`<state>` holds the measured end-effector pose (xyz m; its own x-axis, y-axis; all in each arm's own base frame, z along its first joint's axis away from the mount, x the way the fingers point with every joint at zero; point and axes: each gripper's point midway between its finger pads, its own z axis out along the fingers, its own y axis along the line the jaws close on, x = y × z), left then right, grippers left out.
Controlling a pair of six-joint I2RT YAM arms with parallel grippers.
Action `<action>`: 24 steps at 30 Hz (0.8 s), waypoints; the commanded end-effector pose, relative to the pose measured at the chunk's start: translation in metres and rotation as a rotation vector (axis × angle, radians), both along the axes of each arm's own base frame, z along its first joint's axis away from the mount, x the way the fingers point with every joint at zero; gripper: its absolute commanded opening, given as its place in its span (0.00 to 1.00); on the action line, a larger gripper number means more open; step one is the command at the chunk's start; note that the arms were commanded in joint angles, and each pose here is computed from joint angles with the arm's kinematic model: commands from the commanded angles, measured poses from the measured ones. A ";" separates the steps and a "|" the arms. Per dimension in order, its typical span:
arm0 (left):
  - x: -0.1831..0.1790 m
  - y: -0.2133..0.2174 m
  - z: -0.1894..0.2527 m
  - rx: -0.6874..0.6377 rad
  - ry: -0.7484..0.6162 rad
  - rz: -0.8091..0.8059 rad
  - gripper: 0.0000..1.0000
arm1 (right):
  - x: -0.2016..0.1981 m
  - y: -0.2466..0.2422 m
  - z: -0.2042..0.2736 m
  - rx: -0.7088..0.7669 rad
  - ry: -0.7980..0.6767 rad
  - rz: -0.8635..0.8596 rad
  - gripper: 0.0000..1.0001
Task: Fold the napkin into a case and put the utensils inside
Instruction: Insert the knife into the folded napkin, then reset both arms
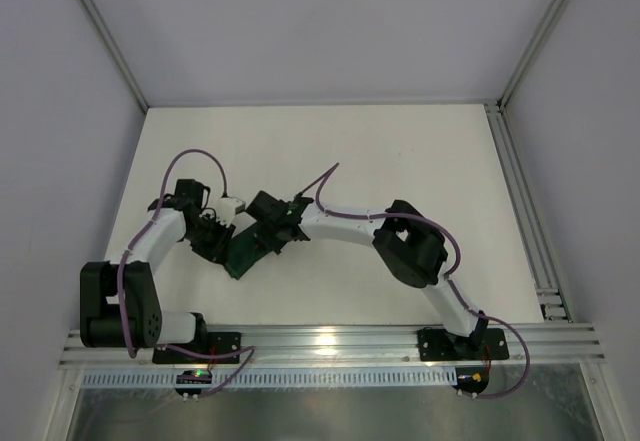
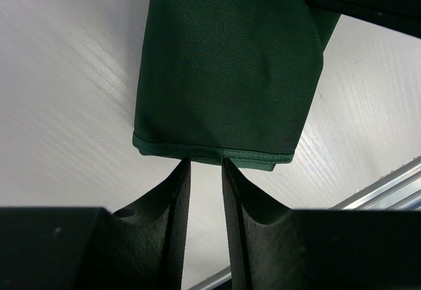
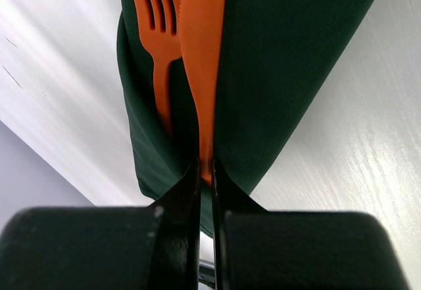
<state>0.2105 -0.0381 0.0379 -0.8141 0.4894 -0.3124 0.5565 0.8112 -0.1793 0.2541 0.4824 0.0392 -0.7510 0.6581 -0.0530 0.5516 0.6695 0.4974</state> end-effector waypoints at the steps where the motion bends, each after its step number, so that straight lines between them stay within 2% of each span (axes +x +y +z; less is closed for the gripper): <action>1: 0.005 -0.002 0.007 -0.021 -0.049 -0.017 0.27 | 0.008 -0.002 0.003 -0.006 -0.025 -0.032 0.04; 4: 0.005 -0.002 0.008 -0.019 -0.049 -0.016 0.27 | 0.010 -0.005 0.003 -0.020 -0.035 -0.033 0.12; 5: 0.005 -0.001 0.008 -0.016 -0.051 -0.016 0.27 | 0.009 -0.004 0.003 -0.016 -0.039 -0.029 0.23; 8: 0.006 0.000 0.008 -0.007 -0.053 -0.016 0.27 | 0.011 -0.002 0.006 -0.010 -0.054 -0.015 0.40; 14: 0.011 0.008 0.015 0.035 -0.077 -0.014 0.27 | 0.019 -0.012 0.032 -0.029 -0.132 0.000 0.45; 18: 0.014 0.009 0.024 0.041 -0.095 -0.016 0.28 | 0.030 -0.033 0.059 -0.108 -0.243 0.020 0.46; 21: 0.019 0.010 0.036 0.048 -0.125 -0.007 0.33 | 0.033 -0.046 0.076 -0.152 -0.297 0.064 0.48; 23: 0.023 0.013 0.046 0.063 -0.145 0.023 0.43 | 0.034 -0.061 0.086 -0.189 -0.320 0.072 0.52; 24: 0.025 0.014 0.050 0.068 -0.160 0.031 0.46 | 0.035 -0.076 0.087 -0.239 -0.324 0.064 0.61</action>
